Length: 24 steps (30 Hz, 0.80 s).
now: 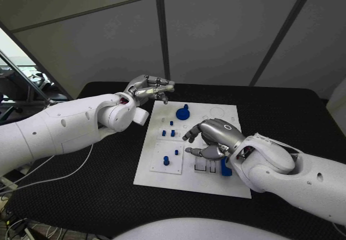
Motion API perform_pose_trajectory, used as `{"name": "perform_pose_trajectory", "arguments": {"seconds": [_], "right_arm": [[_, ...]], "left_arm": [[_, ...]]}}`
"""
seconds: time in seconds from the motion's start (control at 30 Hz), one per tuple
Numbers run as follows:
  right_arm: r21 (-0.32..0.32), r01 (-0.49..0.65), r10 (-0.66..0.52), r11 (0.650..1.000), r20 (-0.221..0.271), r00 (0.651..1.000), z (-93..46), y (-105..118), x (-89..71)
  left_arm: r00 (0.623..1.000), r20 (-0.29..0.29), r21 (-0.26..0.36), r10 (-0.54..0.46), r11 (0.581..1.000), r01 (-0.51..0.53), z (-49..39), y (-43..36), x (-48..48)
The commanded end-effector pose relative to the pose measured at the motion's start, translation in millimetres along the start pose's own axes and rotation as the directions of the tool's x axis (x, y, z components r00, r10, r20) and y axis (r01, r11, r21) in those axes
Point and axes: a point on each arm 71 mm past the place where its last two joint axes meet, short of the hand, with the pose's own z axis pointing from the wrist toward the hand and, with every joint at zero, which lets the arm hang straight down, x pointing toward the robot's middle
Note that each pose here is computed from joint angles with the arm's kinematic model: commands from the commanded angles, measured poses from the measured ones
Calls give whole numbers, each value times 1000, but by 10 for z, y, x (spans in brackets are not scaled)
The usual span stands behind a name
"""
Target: Assemble the parts on the task board
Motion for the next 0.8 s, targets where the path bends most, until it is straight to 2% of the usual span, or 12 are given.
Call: {"name": "perform_pose_trajectory", "arguments": {"seconds": [0.03, 0.13, 0.23, 0.4, 0.6, 0.8], "right_arm": [[193, -201, 195, 960, 50, 980, -176, -276, -135], [305, -232, 220, 923, 73, 973, -378, -488, -239], [380, -239, 227, 894, 76, 971, -506, -598, -284], [489, -193, 201, 851, 38, 979, -679, -699, -286], [549, -99, 136, 830, -27, 990, -787, -696, -217], [583, -30, 105, 812, -95, 990, -859, -665, -76]], "left_arm": [[1000, 11, 31, 0, 1000, 0, -13, -34, -15], [1000, 23, 44, 4, 999, -6, -30, -43, -48], [1000, 28, 49, 6, 999, -8, -36, -45, -60], [1000, 25, 55, 5, 998, -7, -39, -44, -47], [1000, 25, 54, 6, 999, -7, -48, -37, -49], [1000, 21, 53, 5, 999, -6, -49, -31, -43]]}}
